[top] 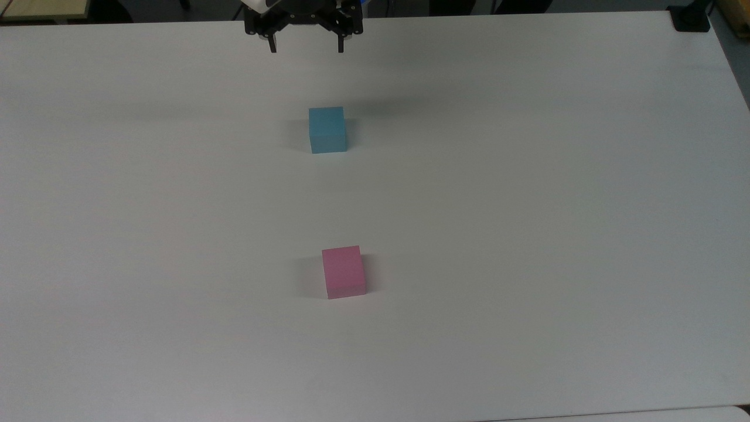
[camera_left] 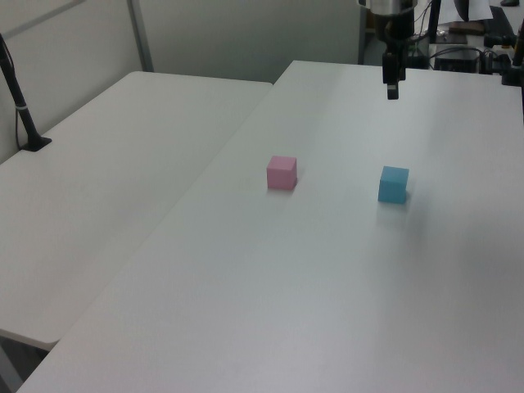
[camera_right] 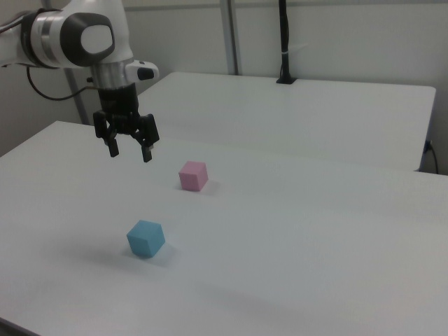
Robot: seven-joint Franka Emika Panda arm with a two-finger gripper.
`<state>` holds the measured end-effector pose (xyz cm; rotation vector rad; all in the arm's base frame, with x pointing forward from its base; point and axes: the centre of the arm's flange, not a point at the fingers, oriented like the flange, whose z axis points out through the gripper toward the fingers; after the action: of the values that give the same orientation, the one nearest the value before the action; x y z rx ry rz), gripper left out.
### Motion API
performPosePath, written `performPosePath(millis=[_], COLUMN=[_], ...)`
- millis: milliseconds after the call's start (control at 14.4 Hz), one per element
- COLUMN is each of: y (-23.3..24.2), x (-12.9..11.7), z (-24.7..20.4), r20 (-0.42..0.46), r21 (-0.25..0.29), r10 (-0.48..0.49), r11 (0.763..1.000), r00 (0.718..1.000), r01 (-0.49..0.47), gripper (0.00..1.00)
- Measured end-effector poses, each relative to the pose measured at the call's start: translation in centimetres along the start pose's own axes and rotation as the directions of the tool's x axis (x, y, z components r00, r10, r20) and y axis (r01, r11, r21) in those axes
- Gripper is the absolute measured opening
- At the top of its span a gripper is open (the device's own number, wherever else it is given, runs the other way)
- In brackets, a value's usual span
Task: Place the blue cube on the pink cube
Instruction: 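Move the open gripper over the light-blue cube and lower it, then close the gripper around the light-blue cube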
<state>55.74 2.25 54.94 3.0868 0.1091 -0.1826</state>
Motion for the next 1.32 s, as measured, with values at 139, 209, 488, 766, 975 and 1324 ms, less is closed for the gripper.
performPosePath(millis=[139, 209, 488, 766, 975, 1324], y=[-0.9, -1.1, -1.3, -1.2, -1.4, -1.5], x=[-0.1, -0.1, 0.8, -0.1, -0.2, -0.1], z=[1.1, 2.1, 9.9, 13.6, 16.2, 19.2], r20=[0.022, 0.031, -0.026, 0.014, -0.026, -0.02], r21=[-0.001, -0.001, -0.018, -0.045, -0.052, -0.065], r10=[-0.016, -0.021, -0.038, -0.052, -0.065, -0.082], r11=[1.0, 1.0, 0.999, 0.998, 0.997, 0.995], r00=[1.0, 0.999, 0.999, 0.999, 0.998, 0.996], r01=[0.016, 0.021, 0.037, 0.052, 0.063, 0.081], gripper=[1.0, 1.0, 1.0, 1.0, 1.0, 1.0])
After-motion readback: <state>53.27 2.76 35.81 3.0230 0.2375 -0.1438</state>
